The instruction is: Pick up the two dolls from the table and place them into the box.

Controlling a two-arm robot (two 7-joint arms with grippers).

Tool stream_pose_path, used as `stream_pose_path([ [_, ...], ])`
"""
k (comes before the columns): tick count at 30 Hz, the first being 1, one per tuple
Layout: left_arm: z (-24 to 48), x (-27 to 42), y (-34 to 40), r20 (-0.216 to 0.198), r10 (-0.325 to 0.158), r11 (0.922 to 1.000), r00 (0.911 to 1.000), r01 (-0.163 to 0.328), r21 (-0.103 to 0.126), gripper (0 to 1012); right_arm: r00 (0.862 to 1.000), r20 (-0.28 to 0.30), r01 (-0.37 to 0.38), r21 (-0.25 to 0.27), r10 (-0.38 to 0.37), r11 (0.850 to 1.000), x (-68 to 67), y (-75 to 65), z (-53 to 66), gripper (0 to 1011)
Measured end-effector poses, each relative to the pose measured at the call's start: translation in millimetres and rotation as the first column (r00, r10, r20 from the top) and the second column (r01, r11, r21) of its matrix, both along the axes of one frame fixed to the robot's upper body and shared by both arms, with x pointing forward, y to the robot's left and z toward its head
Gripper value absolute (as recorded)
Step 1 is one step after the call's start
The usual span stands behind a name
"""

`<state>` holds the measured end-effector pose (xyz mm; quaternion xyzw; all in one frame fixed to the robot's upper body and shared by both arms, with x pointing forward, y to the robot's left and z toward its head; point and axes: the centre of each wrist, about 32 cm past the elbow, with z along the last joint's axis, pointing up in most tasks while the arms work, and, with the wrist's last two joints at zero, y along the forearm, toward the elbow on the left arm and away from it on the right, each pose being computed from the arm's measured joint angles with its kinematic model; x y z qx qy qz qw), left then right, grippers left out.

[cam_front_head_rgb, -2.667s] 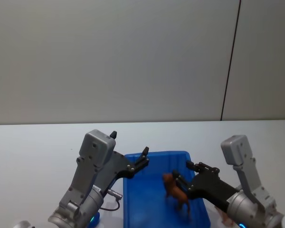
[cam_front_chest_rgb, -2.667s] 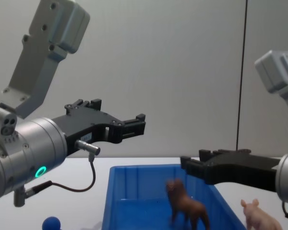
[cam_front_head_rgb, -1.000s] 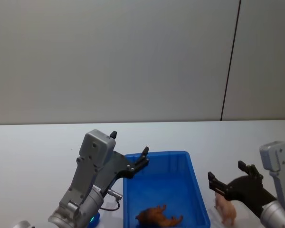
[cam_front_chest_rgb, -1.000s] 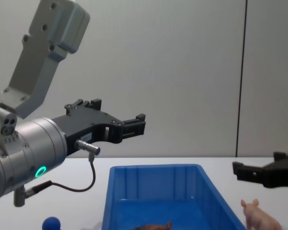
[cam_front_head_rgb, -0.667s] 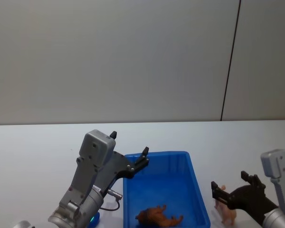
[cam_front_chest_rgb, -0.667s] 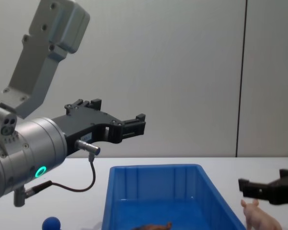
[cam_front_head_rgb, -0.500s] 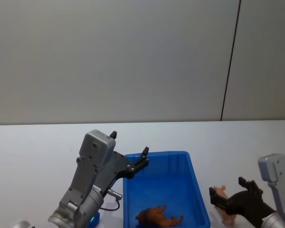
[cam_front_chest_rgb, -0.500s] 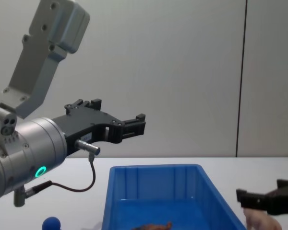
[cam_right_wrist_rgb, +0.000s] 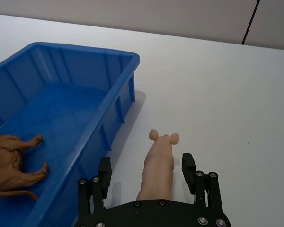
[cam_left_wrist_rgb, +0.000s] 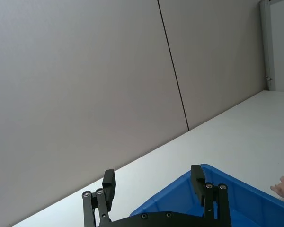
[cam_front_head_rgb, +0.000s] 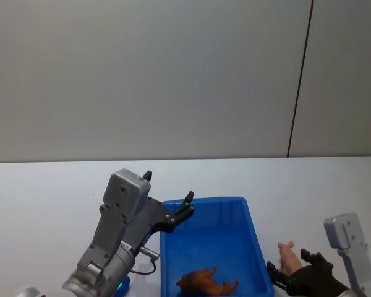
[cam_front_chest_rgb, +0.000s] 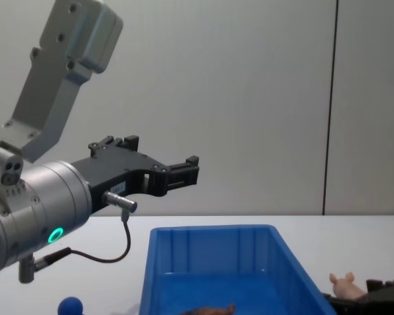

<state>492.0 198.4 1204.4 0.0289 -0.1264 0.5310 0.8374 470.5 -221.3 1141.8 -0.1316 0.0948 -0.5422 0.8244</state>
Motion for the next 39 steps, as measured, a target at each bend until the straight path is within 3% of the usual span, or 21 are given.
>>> stream_pose_path([
  [9, 0.0, 0.0, 0.0, 0.000, 0.000, 1.0000, 1.0000, 0.000, 0.000, 1001, 1.000, -0.022, 0.015, -0.009, -0.015, 1.000, -1.8, 1.0, -3.0, 729],
  [12, 0.0, 0.0, 0.0, 0.000, 0.000, 1.0000, 1.0000, 0.000, 0.000, 1001, 0.999, -0.022, 0.024, -0.012, -0.024, 1.000, -2.9, 1.0, -3.1, 589],
  [15, 0.0, 0.0, 0.0, 0.000, 0.000, 1.0000, 1.0000, 0.000, 0.000, 1001, 0.999, -0.016, 0.031, -0.016, -0.032, 0.999, -4.1, 0.9, -2.0, 534],
  [19, 0.0, 0.0, 0.0, 0.000, 0.000, 1.0000, 1.0000, 0.000, 0.000, 1001, 0.999, 0.006, 0.043, -0.021, -0.043, 0.999, -5.9, 0.9, 0.9, 371],
  [31, 0.0, 0.0, 0.0, 0.000, 0.000, 1.0000, 1.0000, 0.000, 0.000, 1001, 0.992, 0.118, 0.041, -0.019, -0.039, 0.999, -6.6, 0.4, 14.2, 342],
  [39, 0.0, 0.0, 0.0, 0.000, 0.000, 1.0000, 1.0000, 0.000, 0.000, 1001, 0.980, 0.199, -0.011, 0.005, 0.010, 1.000, 0.6, 2.4, 25.2, 342],
])
